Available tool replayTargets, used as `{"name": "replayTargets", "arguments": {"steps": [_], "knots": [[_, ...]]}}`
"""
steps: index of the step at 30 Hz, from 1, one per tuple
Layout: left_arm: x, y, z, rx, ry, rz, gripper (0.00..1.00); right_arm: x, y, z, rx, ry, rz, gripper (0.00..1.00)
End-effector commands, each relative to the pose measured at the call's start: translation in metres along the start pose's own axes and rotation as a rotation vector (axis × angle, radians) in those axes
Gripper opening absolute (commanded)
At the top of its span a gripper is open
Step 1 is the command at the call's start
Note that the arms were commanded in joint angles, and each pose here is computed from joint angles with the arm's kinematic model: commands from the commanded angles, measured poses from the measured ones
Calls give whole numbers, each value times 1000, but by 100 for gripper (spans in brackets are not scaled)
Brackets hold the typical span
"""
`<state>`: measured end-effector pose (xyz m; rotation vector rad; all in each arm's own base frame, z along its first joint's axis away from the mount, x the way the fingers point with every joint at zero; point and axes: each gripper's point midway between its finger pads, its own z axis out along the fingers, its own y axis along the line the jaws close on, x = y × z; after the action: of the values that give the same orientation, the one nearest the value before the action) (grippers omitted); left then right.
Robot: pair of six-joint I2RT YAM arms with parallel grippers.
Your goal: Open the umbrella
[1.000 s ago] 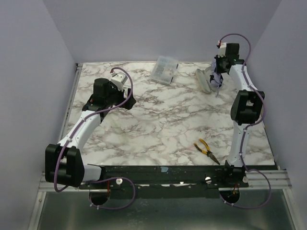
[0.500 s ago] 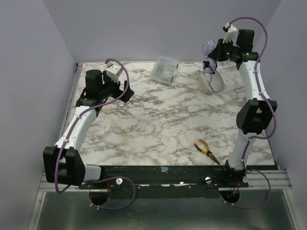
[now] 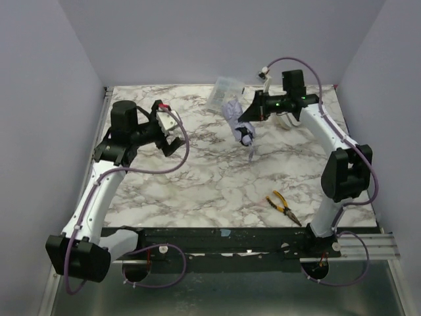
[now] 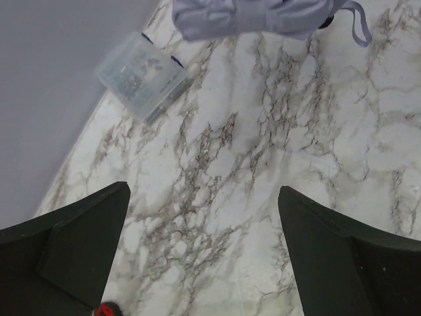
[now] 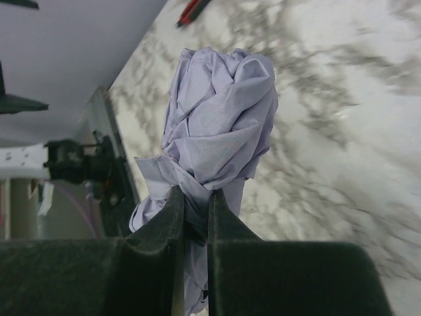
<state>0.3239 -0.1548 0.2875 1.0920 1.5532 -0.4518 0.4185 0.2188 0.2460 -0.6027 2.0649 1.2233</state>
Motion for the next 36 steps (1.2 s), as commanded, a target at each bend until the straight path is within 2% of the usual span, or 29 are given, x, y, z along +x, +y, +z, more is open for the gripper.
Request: {"name": "replayTargets", "arguments": {"steps": [1, 4, 6, 11, 15, 20, 23, 30, 31, 33, 36], "knots": [[-16, -49, -6, 171, -67, 429, 98, 33, 80, 14, -273, 98, -60, 1], [-13, -73, 0, 225, -89, 654, 99, 63, 102, 28, -346, 199, -92, 0], [-12, -87, 5, 260, -106, 749, 98, 74, 114, 34, -382, 238, -121, 1], [-11, -110, 15, 363, -128, 802, 98, 90, 137, 45, -425, 287, -183, 1], [-13, -117, 26, 370, -147, 852, 99, 109, 155, 52, -459, 343, -243, 1], [5, -127, 37, 415, -107, 892, 98, 111, 163, 56, -483, 352, -274, 3], [16, -128, 44, 407, -72, 908, 93, 112, 168, 57, -490, 361, -307, 4], [33, -119, 50, 354, 10, 873, 58, 118, 168, 54, -464, 385, -383, 5], [33, -119, 50, 348, 13, 862, 50, 118, 168, 53, -461, 389, -392, 7], [30, -116, 50, 315, 4, 838, 34, 119, 166, 51, -448, 404, -404, 13], [21, -112, 50, 257, -25, 777, 5, 114, 164, 50, -409, 408, -407, 40]]}}
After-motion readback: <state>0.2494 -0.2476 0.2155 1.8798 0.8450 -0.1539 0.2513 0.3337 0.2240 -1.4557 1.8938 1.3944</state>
